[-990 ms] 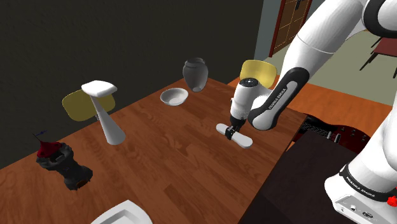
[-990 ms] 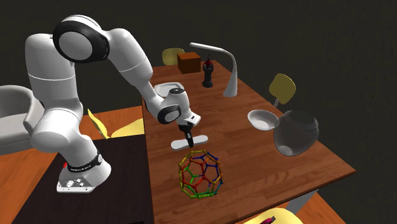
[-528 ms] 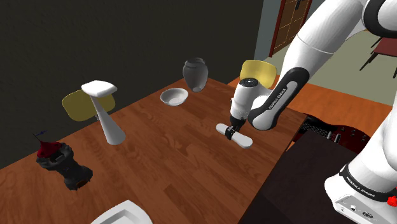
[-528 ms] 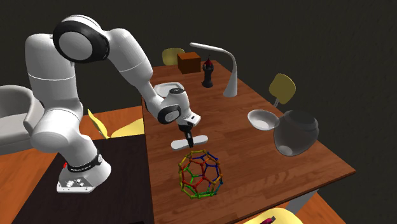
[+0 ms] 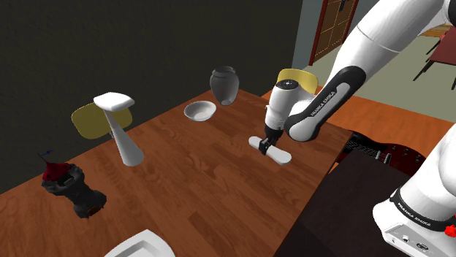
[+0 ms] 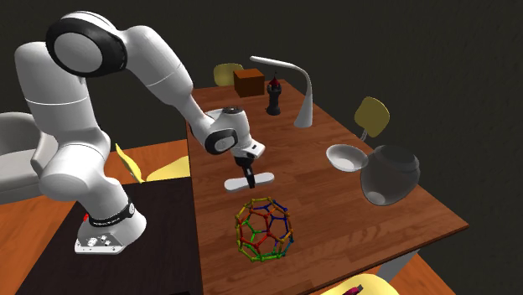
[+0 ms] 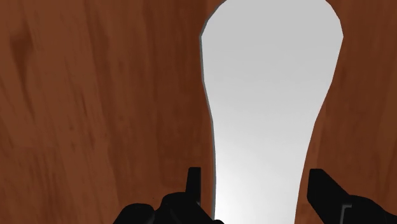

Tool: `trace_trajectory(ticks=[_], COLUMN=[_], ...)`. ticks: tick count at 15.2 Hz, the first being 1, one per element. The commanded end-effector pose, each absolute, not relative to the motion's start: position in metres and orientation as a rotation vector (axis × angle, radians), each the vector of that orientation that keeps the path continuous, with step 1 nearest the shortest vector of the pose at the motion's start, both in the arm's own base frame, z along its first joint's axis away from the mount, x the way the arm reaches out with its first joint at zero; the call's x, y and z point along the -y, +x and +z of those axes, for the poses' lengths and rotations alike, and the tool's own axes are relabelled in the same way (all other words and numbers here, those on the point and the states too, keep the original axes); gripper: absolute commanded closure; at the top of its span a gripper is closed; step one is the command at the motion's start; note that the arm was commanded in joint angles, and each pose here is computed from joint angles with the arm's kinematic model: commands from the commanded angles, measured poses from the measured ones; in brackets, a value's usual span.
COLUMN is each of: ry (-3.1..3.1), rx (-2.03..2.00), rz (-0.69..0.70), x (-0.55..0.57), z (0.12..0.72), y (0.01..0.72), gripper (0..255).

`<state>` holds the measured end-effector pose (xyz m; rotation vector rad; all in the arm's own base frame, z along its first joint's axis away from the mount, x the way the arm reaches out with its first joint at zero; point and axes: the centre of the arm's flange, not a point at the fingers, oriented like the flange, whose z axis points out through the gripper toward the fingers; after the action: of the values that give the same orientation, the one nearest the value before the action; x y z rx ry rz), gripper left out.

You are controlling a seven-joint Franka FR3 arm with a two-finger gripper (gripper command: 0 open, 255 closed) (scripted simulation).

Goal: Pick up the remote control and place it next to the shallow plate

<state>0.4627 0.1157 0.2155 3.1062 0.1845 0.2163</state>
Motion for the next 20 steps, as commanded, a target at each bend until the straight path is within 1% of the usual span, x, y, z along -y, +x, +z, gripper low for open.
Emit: trace_trajectory(ticks=[1, 10, 20], ry=[3.106, 3.106, 3.106], rx=[-0.185, -0.185, -0.185], rz=[0.216, 0.216, 0.216], x=[-0.115, -0.115, -0.247], z=[0.227, 0.273, 0.273], y=[0.462, 0.462, 0.453], gripper=[255, 255, 255])
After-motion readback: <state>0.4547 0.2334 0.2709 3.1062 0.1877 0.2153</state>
